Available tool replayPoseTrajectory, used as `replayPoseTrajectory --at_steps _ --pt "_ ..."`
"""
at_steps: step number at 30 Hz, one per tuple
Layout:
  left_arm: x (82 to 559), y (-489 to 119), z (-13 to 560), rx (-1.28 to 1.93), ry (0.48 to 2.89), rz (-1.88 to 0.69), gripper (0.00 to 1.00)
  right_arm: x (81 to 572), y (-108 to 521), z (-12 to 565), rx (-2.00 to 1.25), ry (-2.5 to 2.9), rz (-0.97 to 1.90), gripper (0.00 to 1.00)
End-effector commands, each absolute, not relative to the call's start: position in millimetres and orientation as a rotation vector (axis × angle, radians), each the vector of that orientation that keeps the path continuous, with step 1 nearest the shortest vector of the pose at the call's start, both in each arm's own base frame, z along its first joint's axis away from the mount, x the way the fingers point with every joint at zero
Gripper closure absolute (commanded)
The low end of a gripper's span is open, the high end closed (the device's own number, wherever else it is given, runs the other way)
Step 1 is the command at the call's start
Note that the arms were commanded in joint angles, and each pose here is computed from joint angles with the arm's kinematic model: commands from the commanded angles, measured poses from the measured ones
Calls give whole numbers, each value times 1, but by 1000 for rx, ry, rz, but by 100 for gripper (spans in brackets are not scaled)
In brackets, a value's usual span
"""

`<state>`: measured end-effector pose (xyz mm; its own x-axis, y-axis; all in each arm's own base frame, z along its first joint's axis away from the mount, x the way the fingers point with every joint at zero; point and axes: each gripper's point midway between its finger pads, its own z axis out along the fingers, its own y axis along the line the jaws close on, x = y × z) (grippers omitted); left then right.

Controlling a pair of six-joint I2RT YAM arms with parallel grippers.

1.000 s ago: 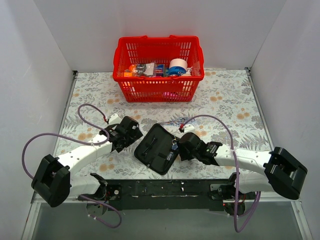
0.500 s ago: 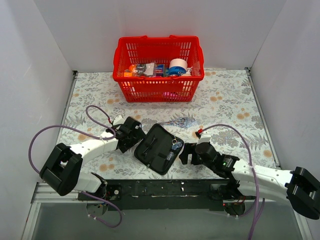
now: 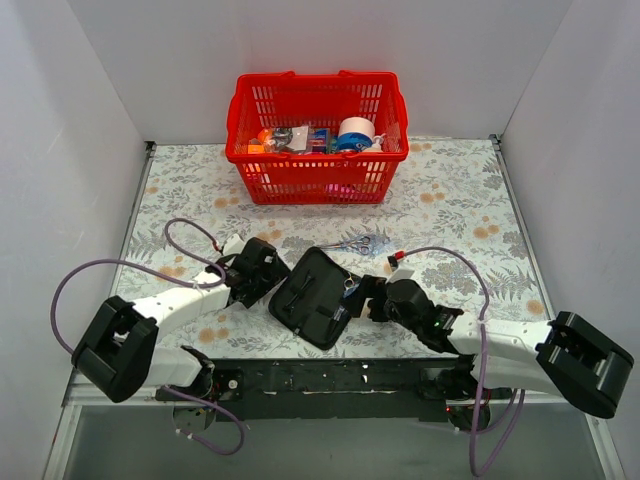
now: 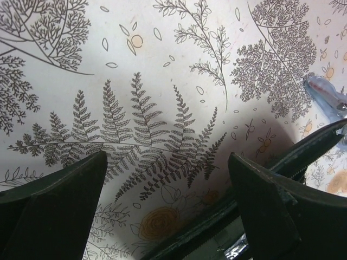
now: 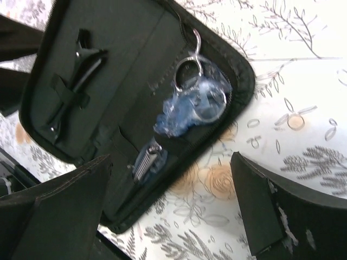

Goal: Sort the hair-cutting tools
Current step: Adjust the hairdressing tool bag at the center of the board.

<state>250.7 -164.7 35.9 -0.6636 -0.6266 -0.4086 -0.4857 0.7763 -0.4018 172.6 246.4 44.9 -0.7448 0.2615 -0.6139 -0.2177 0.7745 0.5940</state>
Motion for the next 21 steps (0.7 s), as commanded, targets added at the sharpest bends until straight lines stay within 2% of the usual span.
replayPoseTrajectory --at_steps 1,14,15,21 --pt "219 -159 18 -881 2513 -370 5 191 268 61 64 2198 949 2" --pt "158 -156 -8 -933 2600 -433 9 235 317 62 -102 2264 926 2" --pt "155 -157 -9 -935 2605 -434 9 244 329 74 -132 2236 943 2" --pt "132 -166 -13 -952 2634 -459 10 264 357 60 -220 2299 916 2"
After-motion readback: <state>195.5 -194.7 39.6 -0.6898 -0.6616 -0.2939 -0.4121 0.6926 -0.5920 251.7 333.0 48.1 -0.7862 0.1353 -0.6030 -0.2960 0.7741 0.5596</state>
